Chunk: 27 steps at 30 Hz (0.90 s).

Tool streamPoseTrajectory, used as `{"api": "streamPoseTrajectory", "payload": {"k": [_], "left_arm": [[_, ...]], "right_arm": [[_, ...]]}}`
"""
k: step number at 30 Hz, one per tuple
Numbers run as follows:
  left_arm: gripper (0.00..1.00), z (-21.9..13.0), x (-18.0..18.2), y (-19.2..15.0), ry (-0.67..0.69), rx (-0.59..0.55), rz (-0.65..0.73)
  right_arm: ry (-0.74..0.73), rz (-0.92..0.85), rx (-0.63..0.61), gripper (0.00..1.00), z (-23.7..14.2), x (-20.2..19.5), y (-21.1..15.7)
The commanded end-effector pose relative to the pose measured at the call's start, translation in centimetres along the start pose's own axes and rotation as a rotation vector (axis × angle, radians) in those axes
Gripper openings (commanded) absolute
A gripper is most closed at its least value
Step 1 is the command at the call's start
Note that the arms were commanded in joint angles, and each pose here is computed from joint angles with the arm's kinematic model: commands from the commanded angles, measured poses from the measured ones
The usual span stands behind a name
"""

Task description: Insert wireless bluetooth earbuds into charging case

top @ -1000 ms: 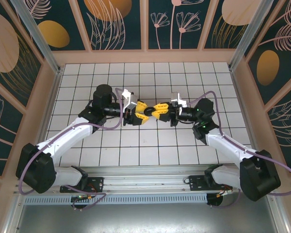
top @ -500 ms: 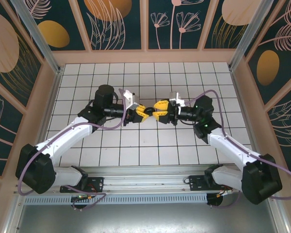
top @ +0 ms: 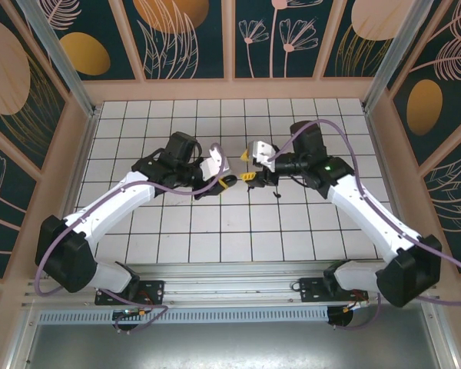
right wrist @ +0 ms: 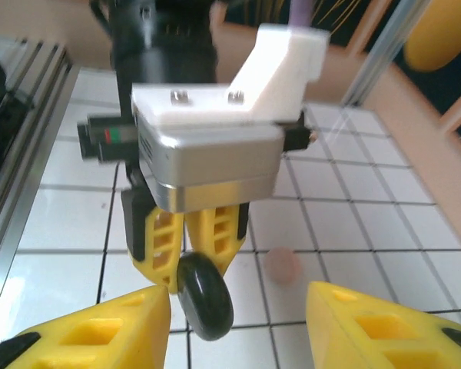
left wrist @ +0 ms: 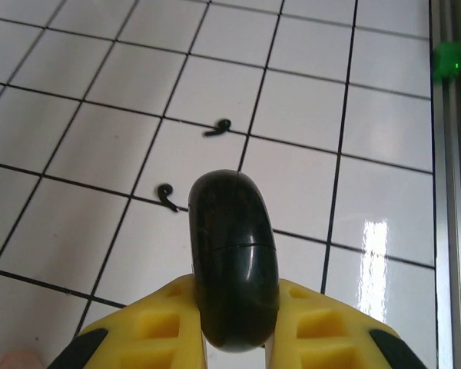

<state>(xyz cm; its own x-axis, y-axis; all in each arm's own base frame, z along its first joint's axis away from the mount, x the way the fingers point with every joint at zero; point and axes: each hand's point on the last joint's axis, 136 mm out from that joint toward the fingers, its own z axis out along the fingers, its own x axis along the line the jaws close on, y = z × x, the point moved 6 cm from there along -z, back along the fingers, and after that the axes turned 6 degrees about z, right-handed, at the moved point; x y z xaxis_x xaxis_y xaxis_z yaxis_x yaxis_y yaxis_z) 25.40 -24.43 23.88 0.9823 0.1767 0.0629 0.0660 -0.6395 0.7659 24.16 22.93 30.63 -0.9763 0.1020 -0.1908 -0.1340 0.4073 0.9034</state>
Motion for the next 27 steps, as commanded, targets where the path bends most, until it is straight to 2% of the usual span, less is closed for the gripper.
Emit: {"api": "streamPoseTrajectory", "payload": {"k": [1,16,18,25,27], "left_arm": [[0.17,-0.2,-0.3,0.6,-0.017,0.014,0.042],[0.17,-0.5,-1.1,1.6,-0.055,-0.064,0.066],[0.17,-0.6,-1.1,1.7,-0.056,-0.075,0.069],[0.17,-0.9,-1.2,2.3,-0.056,-0.106,0.078],[0.17,-1.1,-1.3,2.5,-0.057,-0.119,0.082]], "right_arm": [[0.098,-0.047,0.036,0.50,0.8,0.4,-0.5],[0.284,0.002,0.032,0.48,4.1,0.3,-2.7],[0.294,0.010,0.039,0.45,4.3,0.3,-2.8],[0.302,0.014,0.052,0.26,4.4,0.3,-3.1],[0.298,0.011,0.056,0.24,4.3,0.3,-3.1]]}}
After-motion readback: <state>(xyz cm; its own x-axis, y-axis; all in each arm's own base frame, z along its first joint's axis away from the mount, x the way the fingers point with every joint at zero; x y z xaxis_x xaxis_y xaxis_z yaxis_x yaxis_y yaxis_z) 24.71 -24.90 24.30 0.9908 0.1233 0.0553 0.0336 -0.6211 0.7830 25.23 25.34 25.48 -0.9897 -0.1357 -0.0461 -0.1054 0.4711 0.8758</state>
